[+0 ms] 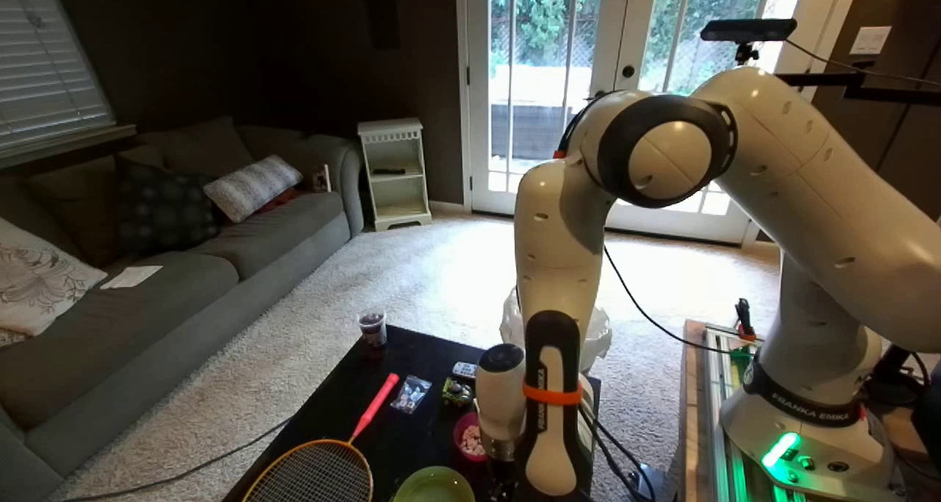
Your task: Turn the yellow object to the left
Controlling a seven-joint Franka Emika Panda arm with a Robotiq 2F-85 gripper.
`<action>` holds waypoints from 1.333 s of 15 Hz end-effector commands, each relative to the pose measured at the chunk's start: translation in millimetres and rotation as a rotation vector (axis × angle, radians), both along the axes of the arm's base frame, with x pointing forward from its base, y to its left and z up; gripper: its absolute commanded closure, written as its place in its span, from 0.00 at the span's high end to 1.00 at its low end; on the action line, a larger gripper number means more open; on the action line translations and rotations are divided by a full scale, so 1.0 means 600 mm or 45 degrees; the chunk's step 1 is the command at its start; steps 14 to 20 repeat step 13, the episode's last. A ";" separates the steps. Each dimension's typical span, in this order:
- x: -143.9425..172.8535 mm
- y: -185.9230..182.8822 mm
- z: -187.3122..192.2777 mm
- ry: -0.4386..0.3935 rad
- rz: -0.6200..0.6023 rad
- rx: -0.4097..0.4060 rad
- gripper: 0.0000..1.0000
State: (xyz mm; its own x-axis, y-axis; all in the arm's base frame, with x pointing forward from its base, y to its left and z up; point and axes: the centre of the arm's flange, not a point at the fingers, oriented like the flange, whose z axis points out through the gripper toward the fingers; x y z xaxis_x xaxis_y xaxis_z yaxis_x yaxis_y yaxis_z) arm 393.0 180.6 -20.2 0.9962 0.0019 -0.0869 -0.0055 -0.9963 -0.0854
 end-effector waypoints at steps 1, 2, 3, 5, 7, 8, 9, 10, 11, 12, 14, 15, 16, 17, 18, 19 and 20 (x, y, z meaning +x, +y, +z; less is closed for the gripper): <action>-0.012 -0.005 0.071 0.153 -0.010 0.042 1.00; -0.013 -0.005 0.080 0.185 -0.018 0.045 1.00; -0.016 -0.003 0.088 0.220 -0.018 0.051 1.00; -0.005 -0.001 0.059 0.199 -0.014 0.045 1.00; -0.001 0.000 0.066 0.201 -0.014 0.048 1.00; -0.002 -0.001 0.065 0.204 -0.016 0.047 1.00; -0.003 -0.002 0.063 0.206 -0.016 0.046 1.00; -0.004 -0.002 0.061 0.209 -0.017 0.045 1.00; -0.004 -0.002 0.061 0.209 -0.017 0.045 1.00; -0.004 -0.002 0.061 0.209 -0.017 0.045 1.00; -0.004 -0.002 0.061 0.209 -0.017 0.045 1.00; -0.004 -0.002 0.061 0.209 -0.017 0.045 1.00; -0.004 -0.002 0.061 0.209 -0.017 0.045 1.00; -0.004 -0.002 0.061 0.209 -0.017 0.045 1.00; -0.004 -0.002 0.061 0.209 -0.017 0.045 1.00; -0.004 -0.002 0.061 0.209 -0.017 0.045 1.00; -0.004 -0.002 0.061 0.209 -0.017 0.045 1.00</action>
